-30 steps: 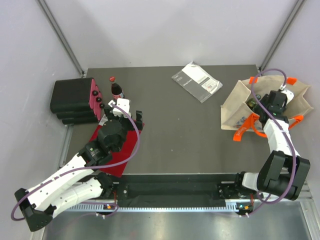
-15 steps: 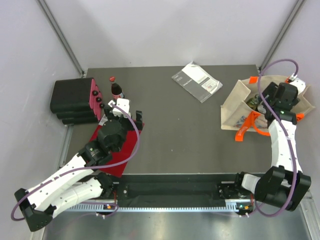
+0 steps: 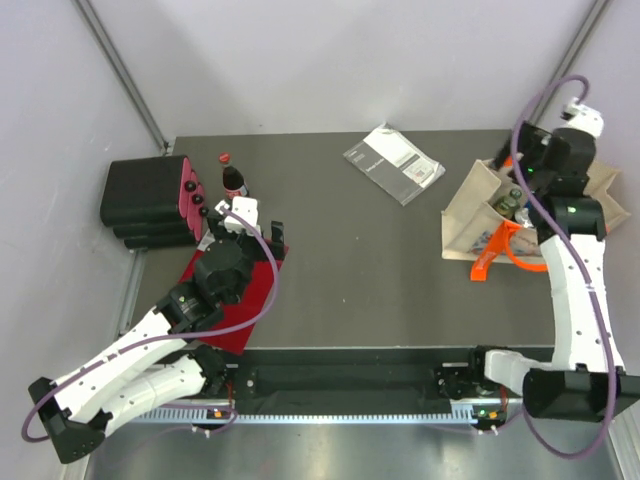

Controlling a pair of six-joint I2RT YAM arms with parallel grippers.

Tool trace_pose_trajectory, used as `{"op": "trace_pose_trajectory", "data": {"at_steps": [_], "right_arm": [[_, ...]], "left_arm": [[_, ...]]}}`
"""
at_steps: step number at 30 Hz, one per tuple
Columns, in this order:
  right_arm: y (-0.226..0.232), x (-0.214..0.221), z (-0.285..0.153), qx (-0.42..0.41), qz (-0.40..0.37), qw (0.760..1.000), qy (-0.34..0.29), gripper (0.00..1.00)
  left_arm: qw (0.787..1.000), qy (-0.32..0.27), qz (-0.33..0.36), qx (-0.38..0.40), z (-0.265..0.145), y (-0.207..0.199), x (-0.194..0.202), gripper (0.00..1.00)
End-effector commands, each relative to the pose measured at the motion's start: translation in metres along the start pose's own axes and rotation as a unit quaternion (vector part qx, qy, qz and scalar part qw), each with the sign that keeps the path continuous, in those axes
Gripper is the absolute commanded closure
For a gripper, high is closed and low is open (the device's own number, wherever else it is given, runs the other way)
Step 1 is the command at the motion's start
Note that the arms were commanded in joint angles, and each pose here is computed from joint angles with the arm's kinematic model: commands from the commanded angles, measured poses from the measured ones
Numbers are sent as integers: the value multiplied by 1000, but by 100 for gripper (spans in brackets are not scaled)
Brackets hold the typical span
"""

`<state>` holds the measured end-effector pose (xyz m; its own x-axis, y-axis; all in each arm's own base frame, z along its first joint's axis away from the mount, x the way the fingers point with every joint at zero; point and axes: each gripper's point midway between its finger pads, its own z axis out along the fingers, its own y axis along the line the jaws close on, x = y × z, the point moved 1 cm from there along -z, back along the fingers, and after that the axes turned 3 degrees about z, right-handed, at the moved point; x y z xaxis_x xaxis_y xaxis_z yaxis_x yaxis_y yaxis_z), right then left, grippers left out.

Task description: Place the beverage into the canvas bag

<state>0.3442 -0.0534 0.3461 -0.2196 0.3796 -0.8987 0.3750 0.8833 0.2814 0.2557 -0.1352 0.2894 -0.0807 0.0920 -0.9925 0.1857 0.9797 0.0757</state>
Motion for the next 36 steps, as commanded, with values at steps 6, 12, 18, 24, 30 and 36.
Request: {"op": "trace_pose_trajectory", "data": {"at_steps": [6,12,18,24,30,36], "right_arm": [[165,40,-87,-286,-49,957,19,0],[202,101,-132,-410,-55,910,44,0],[195,136,-142,-433,-71,896,69,0],[181,142,-146,-435,-69,896,58,0],[177,148,-145,-431,-74,897,64,0],[177,146,-146,-430,-72,898,67,0]], "left_arm": [[1000,5,-30,-7,12,-10,-12,3],[993,88,-18,-78,59,2,-7,8],[977,129,-70,-156,119,56,-19,16],[970,119,-60,-205,142,80,-35,15],[958,112,-64,-257,147,107,-33,12],[954,126,-62,-264,162,120,-12,15]]}}
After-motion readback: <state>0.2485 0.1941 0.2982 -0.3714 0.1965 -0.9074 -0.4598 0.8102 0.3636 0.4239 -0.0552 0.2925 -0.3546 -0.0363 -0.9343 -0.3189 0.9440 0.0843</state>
